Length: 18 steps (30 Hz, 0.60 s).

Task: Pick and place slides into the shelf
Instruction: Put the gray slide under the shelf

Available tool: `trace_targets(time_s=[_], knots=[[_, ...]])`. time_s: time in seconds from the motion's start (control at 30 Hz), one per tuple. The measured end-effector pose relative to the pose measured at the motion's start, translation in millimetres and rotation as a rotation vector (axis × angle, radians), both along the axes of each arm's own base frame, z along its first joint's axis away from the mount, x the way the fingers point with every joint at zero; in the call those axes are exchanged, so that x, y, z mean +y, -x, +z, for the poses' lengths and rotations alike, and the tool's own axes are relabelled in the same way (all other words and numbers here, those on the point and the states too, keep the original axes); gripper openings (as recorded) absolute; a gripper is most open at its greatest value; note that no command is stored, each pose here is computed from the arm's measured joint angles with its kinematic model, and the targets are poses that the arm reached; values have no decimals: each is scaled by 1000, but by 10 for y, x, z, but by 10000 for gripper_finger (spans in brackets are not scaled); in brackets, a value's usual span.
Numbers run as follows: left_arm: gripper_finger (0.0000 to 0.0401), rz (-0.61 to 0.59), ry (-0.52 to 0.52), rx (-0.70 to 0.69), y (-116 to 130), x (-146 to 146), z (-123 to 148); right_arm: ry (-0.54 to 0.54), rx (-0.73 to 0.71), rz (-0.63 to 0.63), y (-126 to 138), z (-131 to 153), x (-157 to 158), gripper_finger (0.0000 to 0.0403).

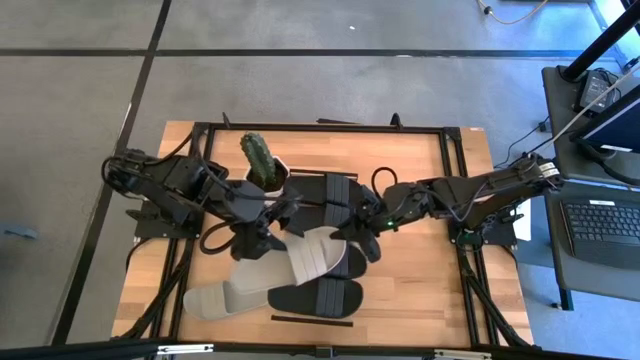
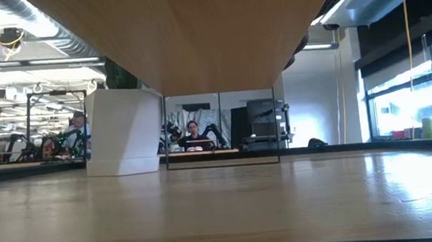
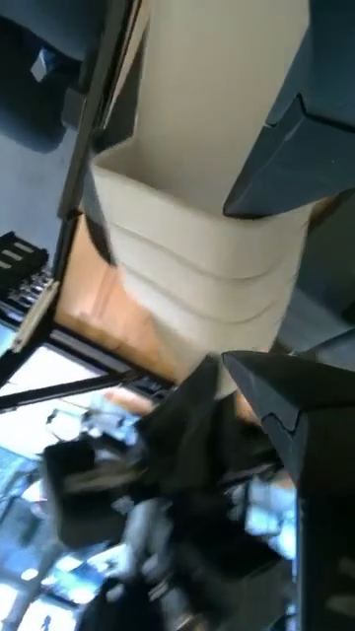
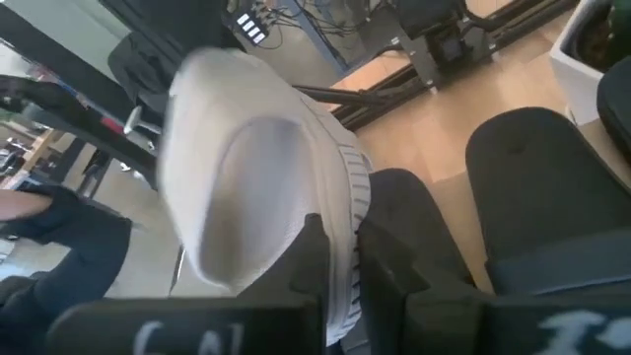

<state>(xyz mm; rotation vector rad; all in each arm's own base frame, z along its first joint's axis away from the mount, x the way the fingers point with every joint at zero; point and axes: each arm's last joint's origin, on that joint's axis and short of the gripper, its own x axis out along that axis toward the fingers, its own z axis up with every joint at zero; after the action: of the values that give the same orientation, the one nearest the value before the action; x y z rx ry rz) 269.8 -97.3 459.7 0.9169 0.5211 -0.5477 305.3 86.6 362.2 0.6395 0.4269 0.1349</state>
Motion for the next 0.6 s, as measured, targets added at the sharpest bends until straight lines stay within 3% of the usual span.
trace_targets(time_s=[0.33,0.6], knots=[[221,106,89,109,344,80,66,12,27,-44,453,248,-118,37],[221,168,145,176,449,104,60,-72,154,-59,1075,392,-235,36]])
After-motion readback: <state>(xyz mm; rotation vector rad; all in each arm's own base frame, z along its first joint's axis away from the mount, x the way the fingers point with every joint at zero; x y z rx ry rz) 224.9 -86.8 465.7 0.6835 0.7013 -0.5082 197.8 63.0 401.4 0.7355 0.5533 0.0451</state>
